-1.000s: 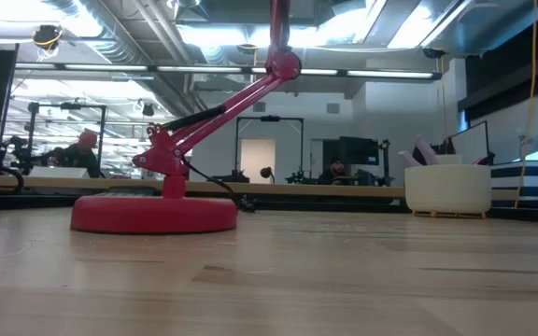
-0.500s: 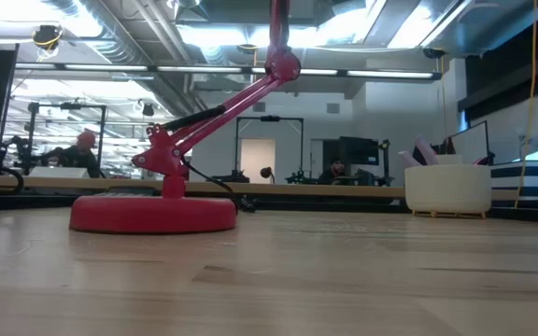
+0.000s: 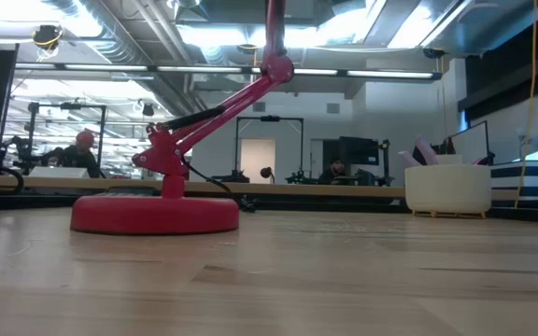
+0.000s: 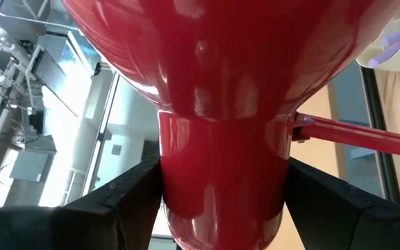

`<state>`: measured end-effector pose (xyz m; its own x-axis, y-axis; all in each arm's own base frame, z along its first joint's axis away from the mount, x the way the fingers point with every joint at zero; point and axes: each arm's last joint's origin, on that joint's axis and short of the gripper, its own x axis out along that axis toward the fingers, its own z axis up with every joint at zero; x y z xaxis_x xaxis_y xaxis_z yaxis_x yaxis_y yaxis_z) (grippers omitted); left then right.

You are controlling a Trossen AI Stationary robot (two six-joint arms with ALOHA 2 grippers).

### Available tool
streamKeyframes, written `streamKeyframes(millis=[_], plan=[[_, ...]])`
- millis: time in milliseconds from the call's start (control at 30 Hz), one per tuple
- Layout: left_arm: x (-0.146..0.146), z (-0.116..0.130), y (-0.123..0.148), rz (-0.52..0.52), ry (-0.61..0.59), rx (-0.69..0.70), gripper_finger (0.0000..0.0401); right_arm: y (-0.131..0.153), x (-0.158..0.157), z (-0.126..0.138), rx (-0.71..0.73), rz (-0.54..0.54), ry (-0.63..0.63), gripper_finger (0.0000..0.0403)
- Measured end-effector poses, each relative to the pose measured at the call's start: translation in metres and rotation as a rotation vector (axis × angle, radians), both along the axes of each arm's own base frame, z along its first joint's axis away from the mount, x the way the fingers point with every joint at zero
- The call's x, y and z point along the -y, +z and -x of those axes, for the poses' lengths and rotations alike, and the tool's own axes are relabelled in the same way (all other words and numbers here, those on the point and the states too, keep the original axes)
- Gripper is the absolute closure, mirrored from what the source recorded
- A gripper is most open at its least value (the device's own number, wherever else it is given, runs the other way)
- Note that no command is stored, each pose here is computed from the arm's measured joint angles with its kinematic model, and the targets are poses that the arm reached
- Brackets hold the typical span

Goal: Screw lightbulb
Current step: Remove the light bulb from the lamp

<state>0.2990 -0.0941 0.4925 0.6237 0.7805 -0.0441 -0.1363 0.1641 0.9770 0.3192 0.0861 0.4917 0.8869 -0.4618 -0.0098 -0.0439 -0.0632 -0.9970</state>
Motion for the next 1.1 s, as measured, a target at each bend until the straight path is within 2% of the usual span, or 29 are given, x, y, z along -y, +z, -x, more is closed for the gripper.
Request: streamKeyframes(millis=[133, 433, 700, 800, 1000, 1100], plan=[[0.0000, -0.0001, 0.0001, -0.001, -0.002, -0.001, 0.0139, 0.0002, 0.0006, 0.0003, -0.018, 0.037, -0.023, 0.0115], [0.0000, -0.0002, 0.0002, -0.005, -0.005, -0.006, 0.0139, 0.0003, 0.0001, -0.0002, 0.023, -0.035, -0.010, 0.0118], [-0.0004, -0.0004, 0.0002, -0.007, -0.006, -0.009, 0.0139, 0.0000, -0.0001, -0.0006, 0.021, -0.033, -0.006, 0.0114], [-0.0004, -0.0004, 0.0002, -0.008, -0.007, -0.010, 0.0139, -0.0001, -0.0001, -0.0007, 0.022, -0.033, -0.005, 0.0092], [-0.0011, -0.0006, 0.0002, -0.008, -0.003, -0.010, 0.0139, 0.0018, -0.0012, -0.0013, 0.068, -0.071, -0.022, 0.0013], [-0.0012, -0.0006, 0.0002, -0.007, -0.003, -0.009, 0.0139, 0.0028, -0.0044, 0.0010, 0.106, -0.120, -0.071, 0.0015]])
